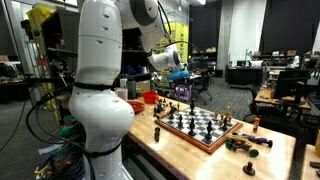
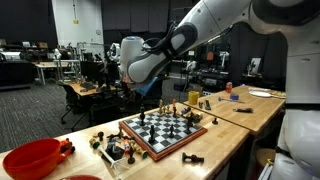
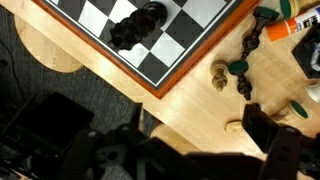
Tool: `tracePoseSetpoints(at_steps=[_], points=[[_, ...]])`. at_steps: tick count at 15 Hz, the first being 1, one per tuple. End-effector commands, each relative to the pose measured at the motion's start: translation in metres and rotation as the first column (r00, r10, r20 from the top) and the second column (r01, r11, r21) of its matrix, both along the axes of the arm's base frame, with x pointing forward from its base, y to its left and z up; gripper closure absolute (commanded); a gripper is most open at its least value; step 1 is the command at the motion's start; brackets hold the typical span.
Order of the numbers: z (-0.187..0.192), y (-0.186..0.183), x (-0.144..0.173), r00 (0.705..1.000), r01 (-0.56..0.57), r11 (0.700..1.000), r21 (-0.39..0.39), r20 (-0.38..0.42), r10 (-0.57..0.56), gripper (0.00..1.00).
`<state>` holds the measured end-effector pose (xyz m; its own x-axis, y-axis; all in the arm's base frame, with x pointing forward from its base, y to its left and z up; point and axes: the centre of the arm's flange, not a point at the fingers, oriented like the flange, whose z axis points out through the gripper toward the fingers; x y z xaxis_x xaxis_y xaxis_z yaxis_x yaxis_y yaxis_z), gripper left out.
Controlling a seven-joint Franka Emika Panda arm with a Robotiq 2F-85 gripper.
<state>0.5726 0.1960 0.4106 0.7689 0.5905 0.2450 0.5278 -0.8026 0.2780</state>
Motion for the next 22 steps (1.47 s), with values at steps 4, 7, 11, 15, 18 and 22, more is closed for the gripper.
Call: tracePoseSetpoints(at_steps=[4,7,11,15,18,22], points=[[-0.012,0.012,0.002,0.999,-0.03,1.0,0.004,-0.031,0.03,0.0],[-0.022,0.02,0.004,0.998,-0.043,0.999,0.003,-0.051,0.043,0.0],[-0.036,0.029,0.01,0.995,-0.067,0.998,0.023,-0.071,0.068,0.0],[-0.047,0.032,0.025,0.994,-0.057,0.998,0.022,-0.094,0.059,0.0],[-0.058,0.031,0.036,0.992,-0.038,0.999,0.03,-0.122,0.042,0.0],[-0.07,0.03,0.048,0.987,-0.018,0.999,0.038,-0.161,0.024,0.0]])
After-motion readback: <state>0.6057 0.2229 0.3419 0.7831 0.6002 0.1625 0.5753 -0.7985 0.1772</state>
